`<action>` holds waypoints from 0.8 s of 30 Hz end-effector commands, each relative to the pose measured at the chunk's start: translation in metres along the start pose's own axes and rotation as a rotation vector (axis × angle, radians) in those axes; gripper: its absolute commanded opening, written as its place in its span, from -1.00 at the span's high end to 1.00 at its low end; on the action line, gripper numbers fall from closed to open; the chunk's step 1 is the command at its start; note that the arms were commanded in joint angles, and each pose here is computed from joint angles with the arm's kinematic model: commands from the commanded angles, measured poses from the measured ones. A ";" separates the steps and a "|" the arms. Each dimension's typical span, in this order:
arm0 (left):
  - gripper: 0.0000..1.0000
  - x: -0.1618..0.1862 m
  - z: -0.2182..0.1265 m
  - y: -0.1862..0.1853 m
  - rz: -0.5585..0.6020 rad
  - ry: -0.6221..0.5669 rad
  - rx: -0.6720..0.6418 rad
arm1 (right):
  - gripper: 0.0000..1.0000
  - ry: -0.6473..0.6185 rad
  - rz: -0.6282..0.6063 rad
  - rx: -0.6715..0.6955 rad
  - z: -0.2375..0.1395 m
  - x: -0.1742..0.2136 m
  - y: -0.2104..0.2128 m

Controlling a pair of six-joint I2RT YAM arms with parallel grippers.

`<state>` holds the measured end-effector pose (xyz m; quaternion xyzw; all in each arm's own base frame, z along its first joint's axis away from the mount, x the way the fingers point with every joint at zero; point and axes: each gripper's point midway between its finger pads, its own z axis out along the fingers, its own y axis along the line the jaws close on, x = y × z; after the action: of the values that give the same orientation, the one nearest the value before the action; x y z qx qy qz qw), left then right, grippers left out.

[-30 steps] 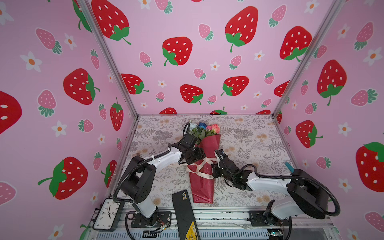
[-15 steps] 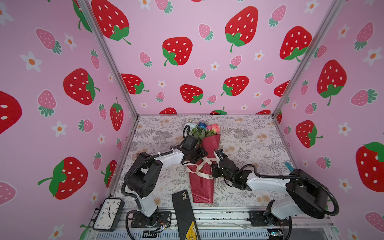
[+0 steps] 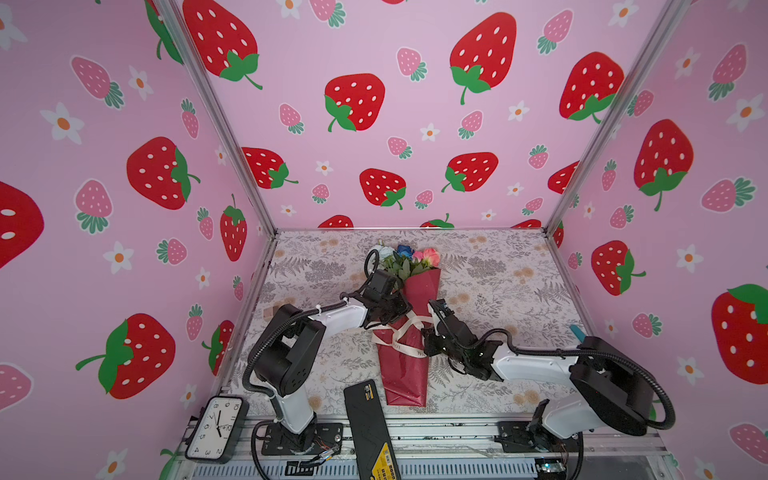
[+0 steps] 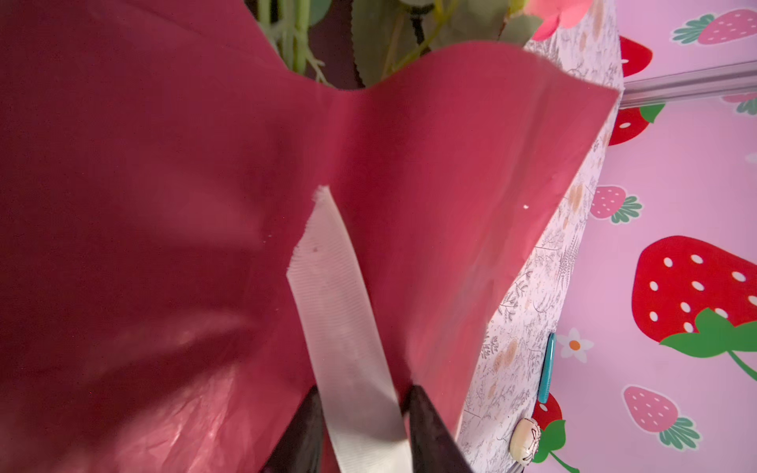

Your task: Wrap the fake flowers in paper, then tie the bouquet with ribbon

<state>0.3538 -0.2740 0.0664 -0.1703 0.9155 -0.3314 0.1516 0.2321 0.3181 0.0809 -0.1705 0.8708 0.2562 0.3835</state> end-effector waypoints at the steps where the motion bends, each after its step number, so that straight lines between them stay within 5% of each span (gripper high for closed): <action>1: 0.39 -0.009 -0.008 -0.003 0.035 -0.046 -0.031 | 0.98 -0.036 0.028 0.004 -0.002 -0.011 0.001; 6: 0.56 -0.014 -0.015 -0.002 0.065 -0.078 -0.050 | 0.93 -0.043 0.030 0.003 -0.005 -0.013 0.001; 18: 0.59 -0.015 -0.012 -0.004 0.047 -0.067 -0.043 | 0.88 -0.043 0.035 0.003 -0.005 -0.014 0.001; 24: -0.13 -0.002 -0.016 0.007 -0.008 -0.027 -0.057 | 0.88 -0.046 0.034 0.004 -0.004 -0.015 0.001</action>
<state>0.3511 -0.2593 0.0628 -0.1731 0.9263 -0.2930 0.1617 0.2337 0.3170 0.0840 -0.1653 0.8698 0.2571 0.3873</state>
